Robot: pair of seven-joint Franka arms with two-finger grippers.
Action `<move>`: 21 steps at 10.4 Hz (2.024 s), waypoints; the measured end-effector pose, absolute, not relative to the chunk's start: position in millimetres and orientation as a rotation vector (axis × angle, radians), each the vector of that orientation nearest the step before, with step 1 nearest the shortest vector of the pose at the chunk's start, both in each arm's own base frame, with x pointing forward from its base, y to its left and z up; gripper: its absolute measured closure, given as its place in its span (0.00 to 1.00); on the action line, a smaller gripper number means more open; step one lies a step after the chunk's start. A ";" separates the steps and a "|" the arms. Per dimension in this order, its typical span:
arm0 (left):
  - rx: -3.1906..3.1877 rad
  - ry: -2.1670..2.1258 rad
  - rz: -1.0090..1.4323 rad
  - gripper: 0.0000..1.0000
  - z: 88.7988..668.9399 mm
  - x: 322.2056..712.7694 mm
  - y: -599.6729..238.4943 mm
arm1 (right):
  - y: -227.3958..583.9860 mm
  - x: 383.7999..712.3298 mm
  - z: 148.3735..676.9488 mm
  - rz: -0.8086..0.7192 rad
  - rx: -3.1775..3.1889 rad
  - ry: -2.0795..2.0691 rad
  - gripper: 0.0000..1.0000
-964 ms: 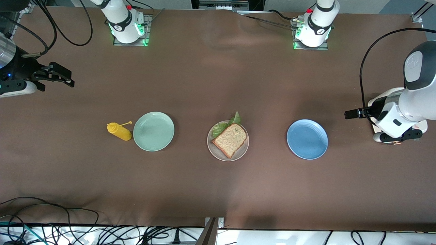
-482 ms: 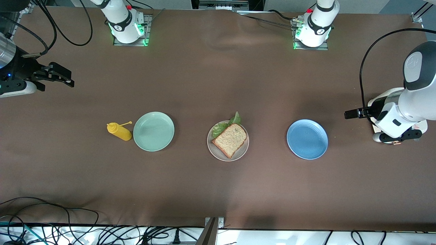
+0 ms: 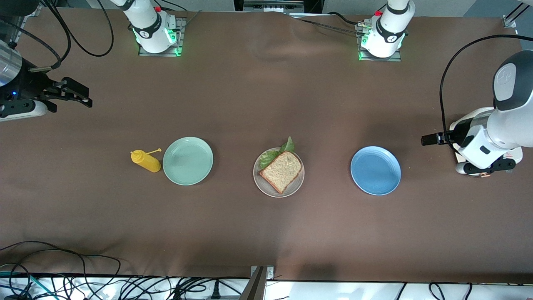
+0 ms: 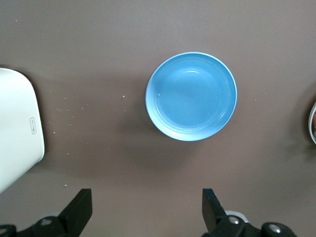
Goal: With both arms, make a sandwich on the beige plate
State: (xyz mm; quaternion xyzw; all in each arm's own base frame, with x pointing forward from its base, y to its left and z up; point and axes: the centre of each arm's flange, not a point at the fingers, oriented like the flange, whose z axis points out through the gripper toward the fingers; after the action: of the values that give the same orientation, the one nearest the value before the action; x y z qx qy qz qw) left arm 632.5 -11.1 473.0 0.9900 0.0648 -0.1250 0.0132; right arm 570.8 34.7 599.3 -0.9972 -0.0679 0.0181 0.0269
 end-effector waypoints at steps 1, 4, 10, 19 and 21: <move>3.084 0.183 -0.389 0.02 473.0 632.5 -11.1 | 34.8 571.3 598.1 0.059 -3.080 -0.210 0.00; 3.083 0.165 -0.392 0.02 472.1 632.2 -11.3 | 34.9 571.8 596.9 0.063 -3.080 -0.209 0.00; 3.085 0.143 -0.393 0.03 473.2 630.0 -17.3 | 33.0 571.8 597.0 0.064 -3.081 -0.201 0.00; 3.094 0.170 -0.336 0.00 497.6 620.9 2.9 | 14.7 571.4 605.8 0.036 -3.094 -0.155 0.00; 3.110 0.123 -0.335 0.00 498.2 620.7 4.9 | 14.1 571.5 606.6 0.034 -3.100 -0.156 0.00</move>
State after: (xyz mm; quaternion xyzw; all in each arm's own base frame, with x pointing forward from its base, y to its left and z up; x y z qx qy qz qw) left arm 620.7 4.9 498.2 0.9935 0.0392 -0.1069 0.0057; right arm 571.5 14.1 606.6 -0.9985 -0.0501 0.0109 0.0188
